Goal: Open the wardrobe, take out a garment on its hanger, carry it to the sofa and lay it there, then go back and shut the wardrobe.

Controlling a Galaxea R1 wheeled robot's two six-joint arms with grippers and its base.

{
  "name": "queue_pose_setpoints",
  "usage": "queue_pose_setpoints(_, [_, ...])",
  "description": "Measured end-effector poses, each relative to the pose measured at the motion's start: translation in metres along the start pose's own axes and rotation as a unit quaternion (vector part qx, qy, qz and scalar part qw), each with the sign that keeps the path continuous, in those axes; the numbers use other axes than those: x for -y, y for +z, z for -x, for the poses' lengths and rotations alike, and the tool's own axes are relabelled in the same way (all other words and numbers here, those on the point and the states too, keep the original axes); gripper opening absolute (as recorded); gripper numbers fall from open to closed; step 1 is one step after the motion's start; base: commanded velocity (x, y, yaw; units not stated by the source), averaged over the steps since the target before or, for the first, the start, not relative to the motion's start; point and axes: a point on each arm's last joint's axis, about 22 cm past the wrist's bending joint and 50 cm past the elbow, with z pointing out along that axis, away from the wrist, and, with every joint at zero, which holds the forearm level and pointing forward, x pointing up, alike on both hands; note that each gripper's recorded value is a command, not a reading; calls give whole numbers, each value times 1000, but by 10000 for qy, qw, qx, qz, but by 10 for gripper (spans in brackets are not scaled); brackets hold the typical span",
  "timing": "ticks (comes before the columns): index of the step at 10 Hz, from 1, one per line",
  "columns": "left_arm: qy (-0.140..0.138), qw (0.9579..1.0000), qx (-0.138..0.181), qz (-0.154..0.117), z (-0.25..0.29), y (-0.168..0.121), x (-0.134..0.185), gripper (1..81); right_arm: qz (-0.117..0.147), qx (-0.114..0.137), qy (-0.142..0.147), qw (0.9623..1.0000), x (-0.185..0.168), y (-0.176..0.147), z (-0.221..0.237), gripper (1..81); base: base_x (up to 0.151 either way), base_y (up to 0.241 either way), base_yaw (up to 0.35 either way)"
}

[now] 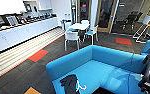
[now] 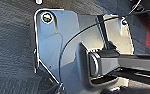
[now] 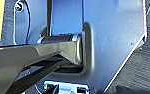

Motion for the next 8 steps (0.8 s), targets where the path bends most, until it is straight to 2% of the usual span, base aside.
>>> queue_pose_setpoints(3, [0, 10000, -1, 0, 0, 0, 0, 811, 0, 0, 2, 10000, 0, 0, 0, 811, 0, 0, 98])
queue_pose_setpoints(8, [17, 10000, -38, -32, -7, 0, 2, 811, 1, 23, 21, 10000, 0, 0, 3, 811, 0, 0, 293])
